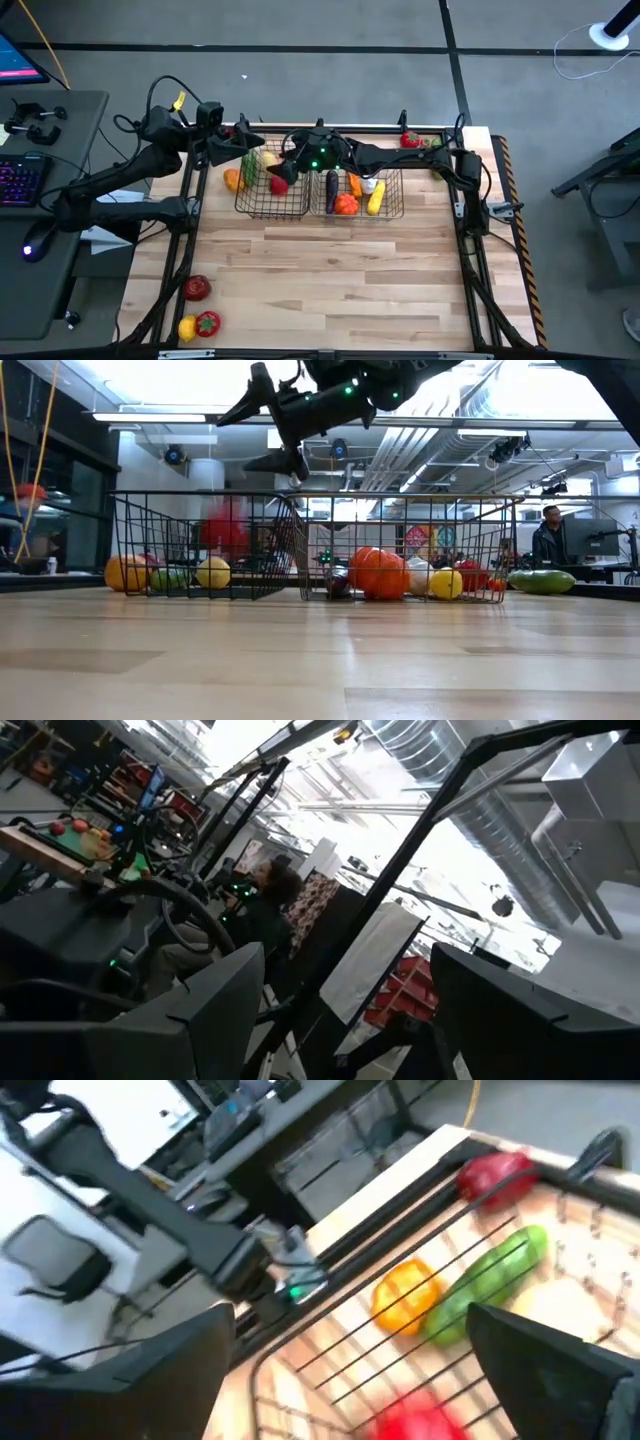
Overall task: Sort produce into baskets
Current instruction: Put the bottom right tomato into the left wire basket, then put the bottom red apple into the left wire basket
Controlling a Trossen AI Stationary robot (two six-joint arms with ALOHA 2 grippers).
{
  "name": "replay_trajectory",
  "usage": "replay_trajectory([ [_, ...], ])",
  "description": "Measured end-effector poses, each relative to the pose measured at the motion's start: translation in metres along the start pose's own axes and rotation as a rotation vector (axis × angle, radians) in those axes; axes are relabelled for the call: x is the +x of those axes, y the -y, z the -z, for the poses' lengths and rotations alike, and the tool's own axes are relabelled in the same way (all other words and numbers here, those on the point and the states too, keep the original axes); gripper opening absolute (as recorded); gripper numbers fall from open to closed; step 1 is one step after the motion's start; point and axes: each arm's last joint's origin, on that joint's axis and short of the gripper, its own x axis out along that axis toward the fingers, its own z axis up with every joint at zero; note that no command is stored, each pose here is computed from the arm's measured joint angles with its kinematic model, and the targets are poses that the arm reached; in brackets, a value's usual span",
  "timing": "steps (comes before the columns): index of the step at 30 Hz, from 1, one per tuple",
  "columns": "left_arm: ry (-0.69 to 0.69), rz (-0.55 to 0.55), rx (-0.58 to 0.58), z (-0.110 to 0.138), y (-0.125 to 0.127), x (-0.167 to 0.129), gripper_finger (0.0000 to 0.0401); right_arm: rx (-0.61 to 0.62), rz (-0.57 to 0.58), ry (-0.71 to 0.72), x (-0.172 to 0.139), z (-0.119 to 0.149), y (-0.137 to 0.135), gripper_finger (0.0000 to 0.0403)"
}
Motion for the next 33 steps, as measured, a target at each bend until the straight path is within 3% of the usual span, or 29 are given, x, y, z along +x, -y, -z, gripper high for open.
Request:
replay_trajectory([
  [4, -0.023, 0.018, 0.0, 0.001, 0.001, 0.0, 0.0275, -0.023, 0.007, 0.045, -0.003, -0.017, 0.003, 0.0372],
  [8, -0.059, 0.012, -0.017, 0.003, -0.001, 0.0, 0.0275, -0.042, -0.068, 0.015, -0.02, -0.05, 0.013, 0.0372],
  [11, -0.109, -0.048, -0.032, 0.01, -0.01, 0.001, 0.0275, -0.055, -0.114, -0.047, -0.041, -0.072, 0.018, 0.0371],
  [15, -0.256, -0.218, -0.121, 0.034, -0.034, 0.006, 0.0275, -0.08, -0.084, -0.126, -0.084, -0.093, 0.015, 0.0371],
  [20, -0.512, -0.447, -0.267, 0.084, -0.071, 0.022, 0.0275, -0.191, 0.097, -0.169, -0.157, -0.104, -0.011, 0.0371],
  [23, -0.659, -0.498, -0.357, 0.116, -0.081, 0.035, 0.0275, -0.246, 0.267, -0.185, -0.199, -0.101, -0.03, 0.0371],
  [28, -0.878, -0.566, -0.444, 0.164, -0.068, 0.047, 0.0275, -0.288, 0.439, -0.235, -0.261, -0.085, -0.059, 0.0371],
  [33, -1.102, -0.786, -0.496, 0.193, -0.037, 0.042, 0.0275, -0.307, 0.515, -0.313, -0.314, -0.062, -0.079, 0.0371],
])
